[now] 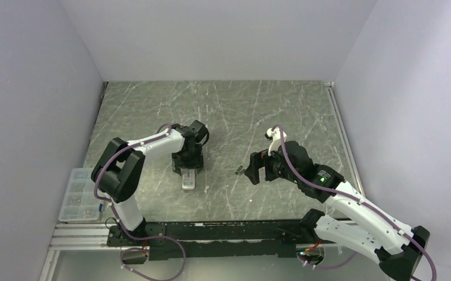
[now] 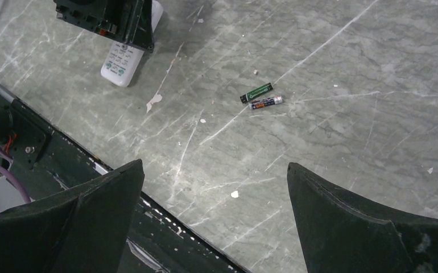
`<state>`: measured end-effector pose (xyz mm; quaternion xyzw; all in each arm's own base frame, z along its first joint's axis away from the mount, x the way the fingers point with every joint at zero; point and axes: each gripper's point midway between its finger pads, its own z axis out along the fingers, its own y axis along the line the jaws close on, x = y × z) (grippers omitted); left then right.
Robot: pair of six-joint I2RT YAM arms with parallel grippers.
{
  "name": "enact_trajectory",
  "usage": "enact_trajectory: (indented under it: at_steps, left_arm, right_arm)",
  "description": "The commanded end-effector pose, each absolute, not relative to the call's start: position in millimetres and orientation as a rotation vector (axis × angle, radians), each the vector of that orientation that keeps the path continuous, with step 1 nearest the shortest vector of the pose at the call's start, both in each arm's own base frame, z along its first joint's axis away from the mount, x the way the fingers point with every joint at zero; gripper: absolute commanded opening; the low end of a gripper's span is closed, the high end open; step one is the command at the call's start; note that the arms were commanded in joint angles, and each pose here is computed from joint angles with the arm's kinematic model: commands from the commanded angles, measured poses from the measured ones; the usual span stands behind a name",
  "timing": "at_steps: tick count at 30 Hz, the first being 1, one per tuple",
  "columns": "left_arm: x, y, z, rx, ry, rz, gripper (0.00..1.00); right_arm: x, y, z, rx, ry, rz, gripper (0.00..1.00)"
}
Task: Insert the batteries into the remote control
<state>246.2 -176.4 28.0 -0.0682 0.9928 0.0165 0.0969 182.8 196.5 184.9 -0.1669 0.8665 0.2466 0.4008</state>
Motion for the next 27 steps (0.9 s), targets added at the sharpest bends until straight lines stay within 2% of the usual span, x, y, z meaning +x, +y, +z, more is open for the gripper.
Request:
enact_trajectory:
  at_steps: [1,8,10,14,27]
  left_arm:
    - [245.3,-174.3,21.8,-0.172,2.941,0.074,0.69]
    - [242.9,-174.9,15.7,-0.155,2.954,0.064,0.47]
    - [242.9,-176.0,16.7,-0.148,2.953,0.05,0.36]
    - [245.7,-189.5,27.8,-0.122,2.931,-0.076,0.01]
    - [236.9,-259.7,125.2,-0.036,2.684,-0.84,0.0]
  right_arm:
    - [183.5,203.0,189.7,-0.414,2.163,0.667,1.0]
    - [183.3,204.4,186.7,-0.416,2.184,0.665,0.99]
    - [182.7,204.2,188.1,-0.415,2.181,0.668,0.99]
    - [181.2,205.1,192.9,-0.419,2.173,0.684,0.99]
    - [162.6,232.9,205.1,-0.436,2.161,0.927,0.93]
